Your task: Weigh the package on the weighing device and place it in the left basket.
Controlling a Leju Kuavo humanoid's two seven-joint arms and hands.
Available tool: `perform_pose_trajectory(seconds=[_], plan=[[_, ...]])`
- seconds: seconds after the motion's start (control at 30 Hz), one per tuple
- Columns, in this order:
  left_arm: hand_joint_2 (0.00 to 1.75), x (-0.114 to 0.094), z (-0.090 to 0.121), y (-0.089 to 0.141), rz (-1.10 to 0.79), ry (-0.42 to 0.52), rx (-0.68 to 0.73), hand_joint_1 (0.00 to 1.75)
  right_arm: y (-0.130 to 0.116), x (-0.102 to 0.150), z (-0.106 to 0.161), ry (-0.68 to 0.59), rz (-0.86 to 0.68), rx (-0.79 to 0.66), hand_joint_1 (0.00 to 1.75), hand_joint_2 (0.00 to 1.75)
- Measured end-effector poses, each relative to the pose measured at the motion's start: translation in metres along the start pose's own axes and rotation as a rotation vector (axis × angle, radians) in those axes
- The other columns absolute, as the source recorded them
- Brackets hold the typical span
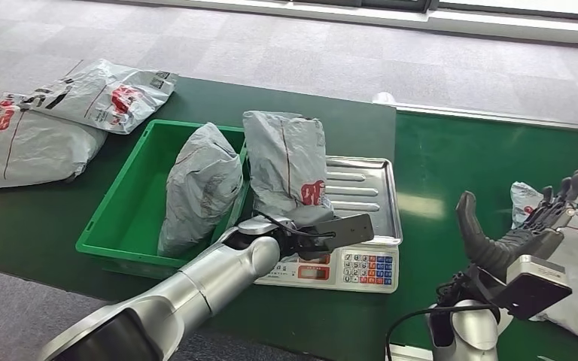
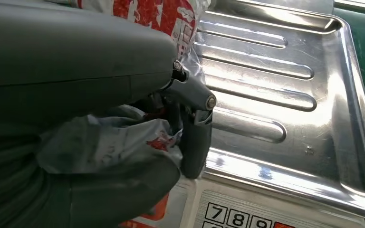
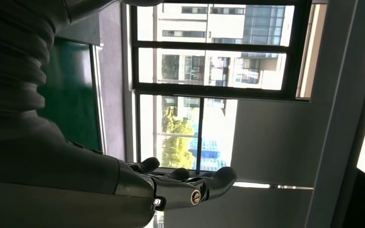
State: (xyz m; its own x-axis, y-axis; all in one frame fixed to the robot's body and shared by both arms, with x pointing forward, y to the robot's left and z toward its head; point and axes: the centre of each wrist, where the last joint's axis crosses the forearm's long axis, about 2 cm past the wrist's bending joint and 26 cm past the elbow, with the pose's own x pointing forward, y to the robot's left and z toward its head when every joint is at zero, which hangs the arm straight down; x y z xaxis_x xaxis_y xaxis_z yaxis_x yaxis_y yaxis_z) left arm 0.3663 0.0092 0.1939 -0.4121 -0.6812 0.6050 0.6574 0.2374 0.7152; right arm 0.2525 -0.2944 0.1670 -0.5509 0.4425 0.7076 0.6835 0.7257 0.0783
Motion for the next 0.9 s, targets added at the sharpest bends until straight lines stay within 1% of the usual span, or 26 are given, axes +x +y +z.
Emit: perform_pose_trajectory(seconds=[0.1, 0.17, 0.43, 0.53, 0.67, 0.77, 0.9], plan=[[1.75, -0.001, -0.001, 0.003, -0.039, 0.023, -0.004, 1.75, 0.0, 0.0, 0.0, 0.0, 0.003, -0.004, 0.0, 1.75], [1.75, -0.002, -0.001, 0.004, -0.037, 0.022, 0.017, 1.75, -0.001, 0.0, 0.0, 0.002, 0.002, -0.001, 0.0, 1.75], [1.75, -0.014, 0.0, 0.011, 0.085, -0.136, 0.238, 1.75, -0.009, -0.002, 0.001, 0.012, 0.006, -0.009, 0.0, 1.75], [1.75, -0.011, 0.002, 0.023, 0.121, -0.224, 0.374, 1.75, -0.015, -0.001, 0.003, 0.014, 0.015, -0.017, 0.0, 1.75], [1.75, 0.002, 0.01, 0.053, 0.168, -0.319, 0.524, 1.75, -0.024, 0.0, 0.007, 0.02, 0.023, -0.025, 0.0, 1.75], [1.75, 0.008, 0.018, 0.07, 0.2, -0.354, 0.587, 1.75, -0.027, 0.0, 0.007, 0.019, 0.027, -0.029, 0.0, 1.75], [1.75, 0.009, 0.024, 0.079, 0.223, -0.4, 0.655, 1.75, -0.029, 0.0, 0.008, 0.017, 0.03, -0.032, 0.0, 1.75]])
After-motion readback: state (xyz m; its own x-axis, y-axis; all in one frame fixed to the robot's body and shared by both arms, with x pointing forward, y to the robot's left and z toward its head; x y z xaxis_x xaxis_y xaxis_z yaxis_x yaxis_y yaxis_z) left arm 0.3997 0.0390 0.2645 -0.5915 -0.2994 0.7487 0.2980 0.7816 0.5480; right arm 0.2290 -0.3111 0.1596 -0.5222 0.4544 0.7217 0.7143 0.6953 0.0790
